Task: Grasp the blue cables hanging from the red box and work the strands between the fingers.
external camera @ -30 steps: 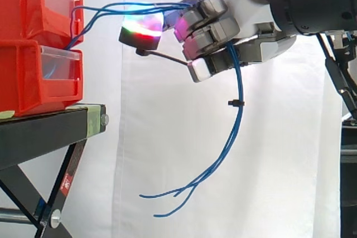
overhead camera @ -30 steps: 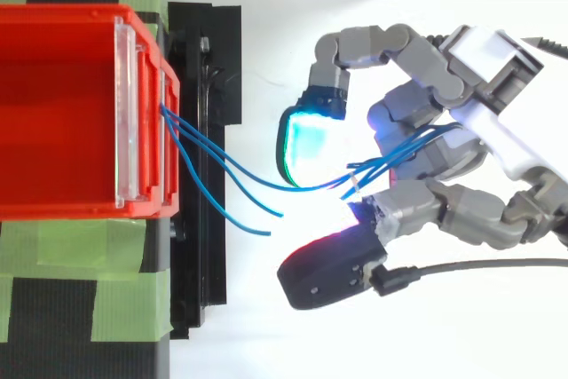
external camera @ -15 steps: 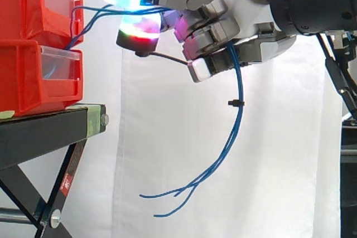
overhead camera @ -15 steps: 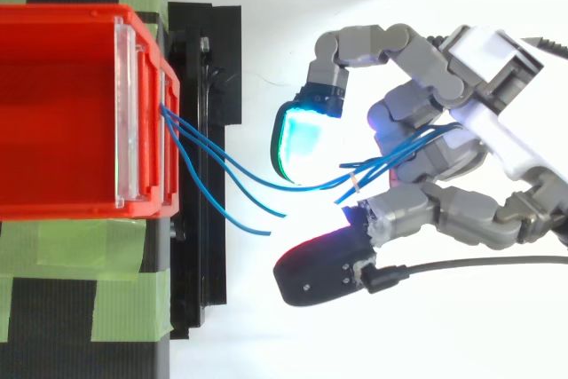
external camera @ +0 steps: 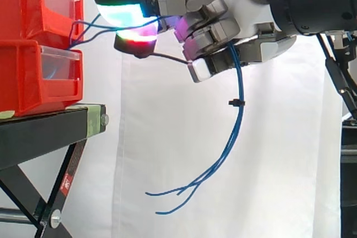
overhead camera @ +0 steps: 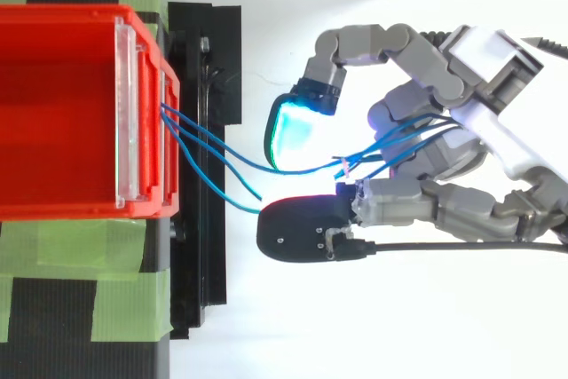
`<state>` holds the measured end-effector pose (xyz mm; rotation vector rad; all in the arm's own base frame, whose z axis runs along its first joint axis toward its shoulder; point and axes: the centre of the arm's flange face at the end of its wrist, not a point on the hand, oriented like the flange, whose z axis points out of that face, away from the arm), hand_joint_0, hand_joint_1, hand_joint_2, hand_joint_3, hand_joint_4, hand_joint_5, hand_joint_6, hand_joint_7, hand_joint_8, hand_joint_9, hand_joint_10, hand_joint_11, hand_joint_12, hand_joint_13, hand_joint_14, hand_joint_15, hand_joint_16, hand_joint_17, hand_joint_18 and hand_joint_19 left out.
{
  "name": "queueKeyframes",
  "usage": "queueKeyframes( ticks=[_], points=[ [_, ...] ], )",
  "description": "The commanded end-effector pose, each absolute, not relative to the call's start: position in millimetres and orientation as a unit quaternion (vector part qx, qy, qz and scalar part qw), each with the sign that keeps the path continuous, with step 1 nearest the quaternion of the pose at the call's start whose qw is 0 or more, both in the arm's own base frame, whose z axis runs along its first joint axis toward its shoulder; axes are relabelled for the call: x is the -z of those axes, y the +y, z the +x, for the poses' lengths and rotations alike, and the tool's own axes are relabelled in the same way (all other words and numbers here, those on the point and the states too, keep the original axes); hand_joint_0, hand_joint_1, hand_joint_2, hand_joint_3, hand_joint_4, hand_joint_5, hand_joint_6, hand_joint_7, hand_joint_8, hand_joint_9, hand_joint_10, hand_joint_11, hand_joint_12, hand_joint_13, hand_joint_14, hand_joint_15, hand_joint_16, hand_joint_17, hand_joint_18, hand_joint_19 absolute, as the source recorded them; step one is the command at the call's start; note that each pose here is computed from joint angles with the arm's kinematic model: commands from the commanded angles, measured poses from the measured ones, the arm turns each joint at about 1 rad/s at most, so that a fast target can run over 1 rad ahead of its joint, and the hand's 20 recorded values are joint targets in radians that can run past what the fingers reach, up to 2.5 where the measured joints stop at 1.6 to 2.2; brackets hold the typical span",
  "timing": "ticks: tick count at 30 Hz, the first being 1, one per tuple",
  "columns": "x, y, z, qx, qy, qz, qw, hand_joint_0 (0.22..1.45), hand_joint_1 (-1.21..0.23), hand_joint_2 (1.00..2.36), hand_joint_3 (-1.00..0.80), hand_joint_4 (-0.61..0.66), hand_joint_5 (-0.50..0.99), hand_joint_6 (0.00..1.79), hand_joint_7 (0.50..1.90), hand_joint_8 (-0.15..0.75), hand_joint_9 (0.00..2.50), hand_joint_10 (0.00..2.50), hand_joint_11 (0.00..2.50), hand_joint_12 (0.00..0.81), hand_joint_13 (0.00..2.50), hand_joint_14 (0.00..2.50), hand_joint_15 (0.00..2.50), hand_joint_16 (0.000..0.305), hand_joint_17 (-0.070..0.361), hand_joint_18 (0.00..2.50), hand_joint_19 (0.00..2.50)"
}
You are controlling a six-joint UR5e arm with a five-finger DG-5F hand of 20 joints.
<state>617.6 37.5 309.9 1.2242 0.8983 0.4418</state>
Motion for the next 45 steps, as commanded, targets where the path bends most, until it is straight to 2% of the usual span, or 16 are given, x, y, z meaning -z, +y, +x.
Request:
queueKeyframes(
  ticks=[1,3,7,9,12,19,23,30,37,45],
  points=[
    [-309.9,37.5,617.7,-0.199,0.404,0.550,0.703,0.78,-0.69,1.01,-0.81,0.21,-0.03,0.74,1.32,0.445,1.77,2.50,2.50,0.688,2.06,2.50,1.81,0.238,0.178,2.50,0.72],
    [-309.8,37.4,617.6,-0.198,0.404,0.550,0.703,0.75,-0.71,1.00,-1.00,0.22,-0.05,0.76,1.30,0.445,1.77,2.50,2.50,0.688,2.06,2.50,1.81,0.238,0.178,2.50,0.72],
    [-309.8,37.4,617.6,-0.198,0.404,0.550,0.703,0.73,-0.72,1.00,-1.00,0.23,-0.08,0.81,1.27,0.445,1.77,2.50,2.50,0.688,2.06,2.50,1.81,0.238,0.178,2.50,0.72],
    [-309.8,36.5,617.6,-0.198,0.404,0.551,0.703,0.77,-0.73,1.00,-1.00,0.22,-0.08,0.82,1.27,0.445,1.77,2.50,2.50,0.688,2.06,2.50,1.81,0.238,0.178,2.50,0.72],
    [-309.8,36.5,617.6,-0.198,0.404,0.551,0.703,0.81,-0.74,1.00,-0.89,0.21,-0.08,0.82,1.27,0.445,1.77,2.50,2.50,0.688,2.06,2.50,1.81,0.238,0.178,2.50,0.72],
    [-309.9,36.6,617.7,-0.198,0.403,0.551,0.704,0.86,-0.75,1.01,-0.84,0.21,-0.12,0.89,1.24,0.445,1.77,2.50,2.50,0.688,2.06,2.50,1.81,0.238,0.178,2.50,0.72],
    [-310.0,36.6,617.9,-0.199,0.403,0.551,0.704,0.88,-0.70,1.01,-0.74,0.24,-0.13,1.05,1.15,0.445,1.77,2.50,2.50,0.688,2.06,2.50,1.81,0.238,0.178,2.50,0.72],
    [-310.0,36.6,617.9,-0.199,0.403,0.551,0.704,0.90,-0.55,1.01,-0.74,0.27,-0.12,1.29,1.13,0.445,1.77,2.50,2.50,0.688,2.06,2.50,1.81,0.238,0.178,2.50,0.72],
    [-310.6,37.9,618.6,-0.204,0.398,0.552,0.704,0.91,-0.49,1.01,-0.76,0.28,-0.08,1.33,1.15,0.445,1.77,2.50,2.50,0.688,2.06,2.50,1.81,0.238,0.178,2.50,0.72],
    [-311.8,36.3,619.4,-0.205,0.384,0.558,0.706,0.89,-0.55,1.02,-0.56,0.26,-0.06,1.35,1.13,0.445,1.77,2.50,2.50,0.688,2.06,2.50,1.81,0.238,0.178,2.50,0.72]
  ],
)
